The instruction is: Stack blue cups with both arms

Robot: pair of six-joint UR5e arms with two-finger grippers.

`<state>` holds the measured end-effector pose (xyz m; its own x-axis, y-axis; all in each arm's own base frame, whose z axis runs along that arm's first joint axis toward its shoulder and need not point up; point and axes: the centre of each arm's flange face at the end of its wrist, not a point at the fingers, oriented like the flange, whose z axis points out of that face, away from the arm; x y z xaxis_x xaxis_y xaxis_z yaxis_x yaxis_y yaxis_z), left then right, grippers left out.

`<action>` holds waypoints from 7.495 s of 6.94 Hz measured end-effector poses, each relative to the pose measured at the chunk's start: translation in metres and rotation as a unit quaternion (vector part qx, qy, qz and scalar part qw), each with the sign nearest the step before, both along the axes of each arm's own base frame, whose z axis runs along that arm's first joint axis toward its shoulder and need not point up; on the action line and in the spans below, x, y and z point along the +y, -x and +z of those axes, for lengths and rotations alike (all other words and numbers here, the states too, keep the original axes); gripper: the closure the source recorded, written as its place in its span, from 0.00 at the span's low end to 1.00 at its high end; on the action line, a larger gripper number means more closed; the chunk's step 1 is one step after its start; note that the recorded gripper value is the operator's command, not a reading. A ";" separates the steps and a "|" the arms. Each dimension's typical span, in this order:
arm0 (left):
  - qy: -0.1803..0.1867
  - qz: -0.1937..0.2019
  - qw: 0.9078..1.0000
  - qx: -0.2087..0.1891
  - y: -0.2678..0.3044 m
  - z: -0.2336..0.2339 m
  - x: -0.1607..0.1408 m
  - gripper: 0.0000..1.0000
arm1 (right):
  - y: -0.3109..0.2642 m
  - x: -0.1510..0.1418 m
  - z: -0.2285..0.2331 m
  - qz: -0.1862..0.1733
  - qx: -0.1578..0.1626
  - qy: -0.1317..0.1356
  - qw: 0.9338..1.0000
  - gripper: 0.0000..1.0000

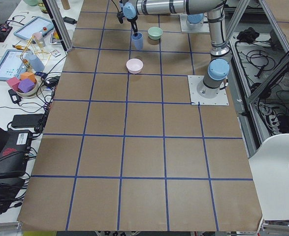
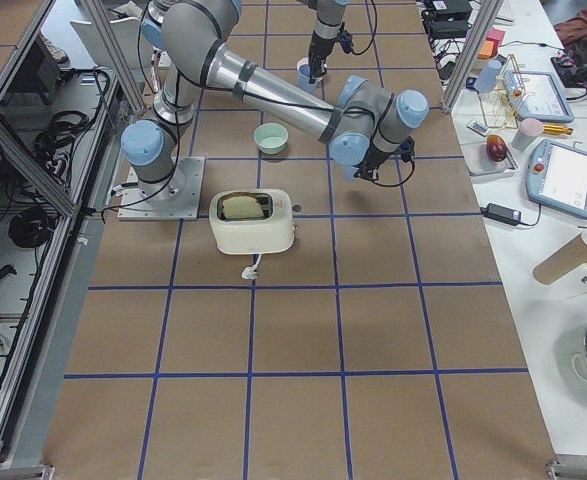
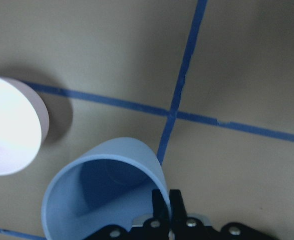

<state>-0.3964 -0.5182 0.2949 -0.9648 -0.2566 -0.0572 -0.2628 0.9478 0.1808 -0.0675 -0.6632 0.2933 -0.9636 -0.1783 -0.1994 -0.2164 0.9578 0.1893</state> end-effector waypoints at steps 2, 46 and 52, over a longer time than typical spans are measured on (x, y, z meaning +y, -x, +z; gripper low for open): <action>-0.008 0.003 1.000 -0.005 0.008 -0.021 0.015 1.00 | -0.023 0.001 0.018 -0.010 0.011 -0.002 1.000 1.00; 0.110 -0.160 0.981 0.001 -0.259 0.209 0.021 0.00 | -0.224 0.193 0.210 -0.057 0.133 0.078 0.986 0.00; 0.111 -0.161 0.981 0.001 -0.259 0.209 0.022 0.00 | -0.188 0.187 0.209 -0.068 0.129 0.066 0.987 0.00</action>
